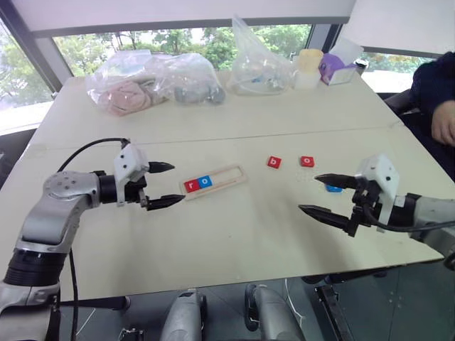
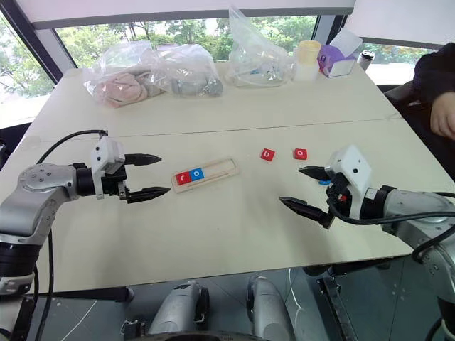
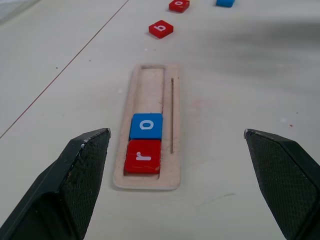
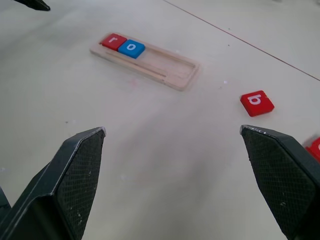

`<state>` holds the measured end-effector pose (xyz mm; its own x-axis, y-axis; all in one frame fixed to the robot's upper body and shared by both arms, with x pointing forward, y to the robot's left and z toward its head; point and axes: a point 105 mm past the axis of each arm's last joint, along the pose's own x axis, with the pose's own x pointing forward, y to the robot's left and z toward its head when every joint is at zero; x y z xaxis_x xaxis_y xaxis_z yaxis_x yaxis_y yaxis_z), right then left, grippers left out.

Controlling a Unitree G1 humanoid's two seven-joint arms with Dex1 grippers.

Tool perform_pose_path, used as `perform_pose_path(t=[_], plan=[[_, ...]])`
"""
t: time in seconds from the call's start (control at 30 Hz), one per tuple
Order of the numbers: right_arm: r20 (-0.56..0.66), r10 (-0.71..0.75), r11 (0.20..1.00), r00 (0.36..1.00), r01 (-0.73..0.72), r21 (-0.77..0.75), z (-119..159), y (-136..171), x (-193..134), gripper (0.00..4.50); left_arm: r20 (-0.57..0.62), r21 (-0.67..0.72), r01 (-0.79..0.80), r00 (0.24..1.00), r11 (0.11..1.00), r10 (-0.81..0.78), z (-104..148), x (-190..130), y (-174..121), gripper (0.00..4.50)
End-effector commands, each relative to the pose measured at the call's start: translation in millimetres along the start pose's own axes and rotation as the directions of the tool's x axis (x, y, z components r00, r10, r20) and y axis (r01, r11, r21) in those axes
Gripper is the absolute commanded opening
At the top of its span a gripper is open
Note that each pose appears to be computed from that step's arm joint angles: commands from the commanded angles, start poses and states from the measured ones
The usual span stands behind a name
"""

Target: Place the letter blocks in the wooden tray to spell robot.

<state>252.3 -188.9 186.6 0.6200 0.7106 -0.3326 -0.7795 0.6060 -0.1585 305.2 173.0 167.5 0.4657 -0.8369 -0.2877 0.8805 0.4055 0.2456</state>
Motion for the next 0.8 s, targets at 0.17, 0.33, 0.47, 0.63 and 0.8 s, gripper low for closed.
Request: perform_pose_path(t=[0.17, 0.33, 0.47, 0.63, 0.8], plan=[[0.009, -0.031, 0.998, 0.999, 0.032, -0.058, 7, -9, -4, 4.45, 0.037, 0.028, -0.019, 0.999, 0.999, 0.018, 14, 2, -2, 4.50], [0.002, -0.013, 0.998, 1.000, 0.013, -0.064, 6, -5, 0, 4.45, 0.042, 0.035, -0.020, 0.999, 0.999, 0.018, 17, 7, -3, 4.50], [0.000, -0.016, 0.997, 1.000, 0.016, -0.073, 8, -7, 2, 4.45, 0.046, 0.046, -0.013, 0.999, 0.999, 0.011, 9, 14, -7, 4.50], [-0.014, -0.007, 0.996, 1.000, 0.006, -0.085, 8, -7, 4, 4.45, 0.048, 0.052, -0.013, 0.999, 0.999, 0.010, 1, 26, -9, 4.50], [-0.003, -0.018, 0.996, 1.000, 0.017, -0.086, 10, -7, 5, 4.45, 0.038, 0.047, -0.021, 0.999, 0.999, 0.019, -4, 25, -3, 4.50]])
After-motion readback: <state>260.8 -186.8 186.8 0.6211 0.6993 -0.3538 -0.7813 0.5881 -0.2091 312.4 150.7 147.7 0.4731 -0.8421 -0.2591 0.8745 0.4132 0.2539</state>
